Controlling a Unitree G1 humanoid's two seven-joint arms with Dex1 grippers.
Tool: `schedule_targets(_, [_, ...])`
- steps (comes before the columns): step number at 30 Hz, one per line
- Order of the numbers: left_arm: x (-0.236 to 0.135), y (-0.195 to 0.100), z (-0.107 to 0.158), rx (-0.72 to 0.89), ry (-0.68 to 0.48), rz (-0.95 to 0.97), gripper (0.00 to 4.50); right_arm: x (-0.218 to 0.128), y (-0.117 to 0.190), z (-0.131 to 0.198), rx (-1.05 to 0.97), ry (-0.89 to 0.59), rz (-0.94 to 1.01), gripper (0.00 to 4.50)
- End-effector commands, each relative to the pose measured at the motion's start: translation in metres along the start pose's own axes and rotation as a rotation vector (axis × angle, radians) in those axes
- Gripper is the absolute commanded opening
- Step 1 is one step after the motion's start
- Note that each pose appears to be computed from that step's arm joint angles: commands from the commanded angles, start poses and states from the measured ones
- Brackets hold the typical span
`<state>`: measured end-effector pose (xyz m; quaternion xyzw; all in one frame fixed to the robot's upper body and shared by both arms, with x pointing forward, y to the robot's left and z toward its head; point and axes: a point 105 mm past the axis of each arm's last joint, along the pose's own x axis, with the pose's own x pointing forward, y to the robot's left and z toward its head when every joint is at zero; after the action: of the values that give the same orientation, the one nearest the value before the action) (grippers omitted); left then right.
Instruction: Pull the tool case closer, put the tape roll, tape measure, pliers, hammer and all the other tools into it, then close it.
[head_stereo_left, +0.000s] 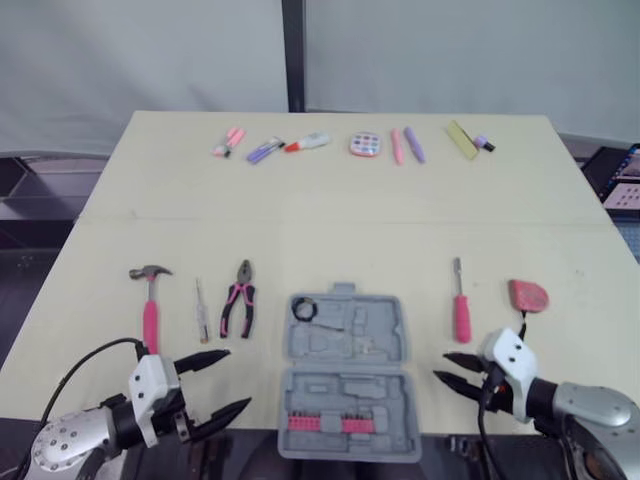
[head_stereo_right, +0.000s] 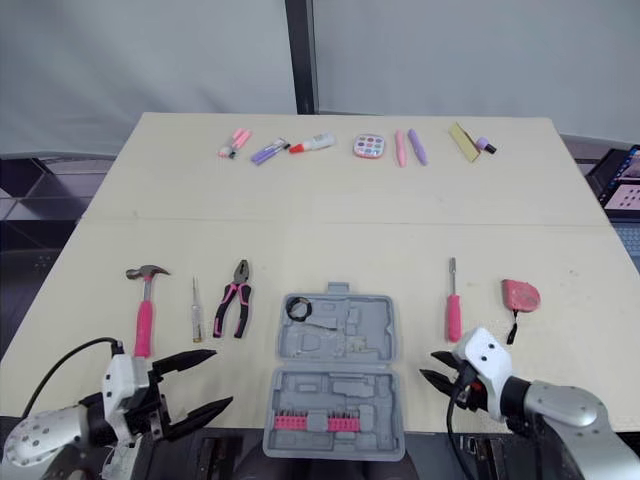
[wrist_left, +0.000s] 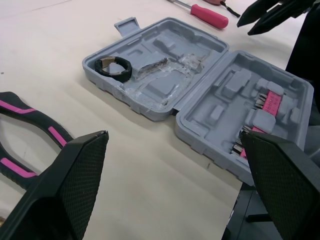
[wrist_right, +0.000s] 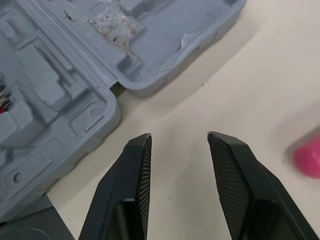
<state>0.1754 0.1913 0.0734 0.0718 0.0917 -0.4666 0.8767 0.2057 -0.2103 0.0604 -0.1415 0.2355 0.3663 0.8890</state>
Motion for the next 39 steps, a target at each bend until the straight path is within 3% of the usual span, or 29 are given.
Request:
schedule_targets(1, [0.001,-0.004,0.005,0.025,-0.007,-0.008,4.50,-0.004,0.000,0.011,-0.034,-0.040,-0.025,1.88])
schedule_targets(13, [0.006,0.002,0.017,0.069,-0.027,-0.042,4.50,-0.008,-0.007,0.011,-0.009,-0.037,-0.065,1.88])
schedule_targets(21, [0.022,-0.011,0.035,0.119,-0.085,-0.202,4.50,-0.028,-0.027,0.015,0.082,-0.041,-0.220,1.88])
schedule_targets(27, [0.030,-0.009,0.037,0.118,-0.102,-0.220,4.50,-0.041,-0.039,0.006,0.170,-0.019,-0.353,1.88])
schedule_targets(30, [0.031,-0.009,0.038,0.106,-0.108,-0.233,4.50,-0.050,-0.046,0.002,0.195,0.000,-0.424,2.69])
schedule_targets(33, [0.036,-0.005,0.042,0.115,-0.119,-0.235,4.50,-0.061,-0.062,-0.002,0.236,0.003,-0.515,4.19])
schedule_targets(34, [0.037,-0.005,0.044,0.118,-0.123,-0.236,4.50,-0.064,-0.067,-0.002,0.240,0.000,-0.547,4.46])
schedule_targets(39, [0.040,-0.005,0.046,0.129,-0.126,-0.252,4.50,-0.074,-0.090,-0.009,0.309,0.003,-0.689,4.46])
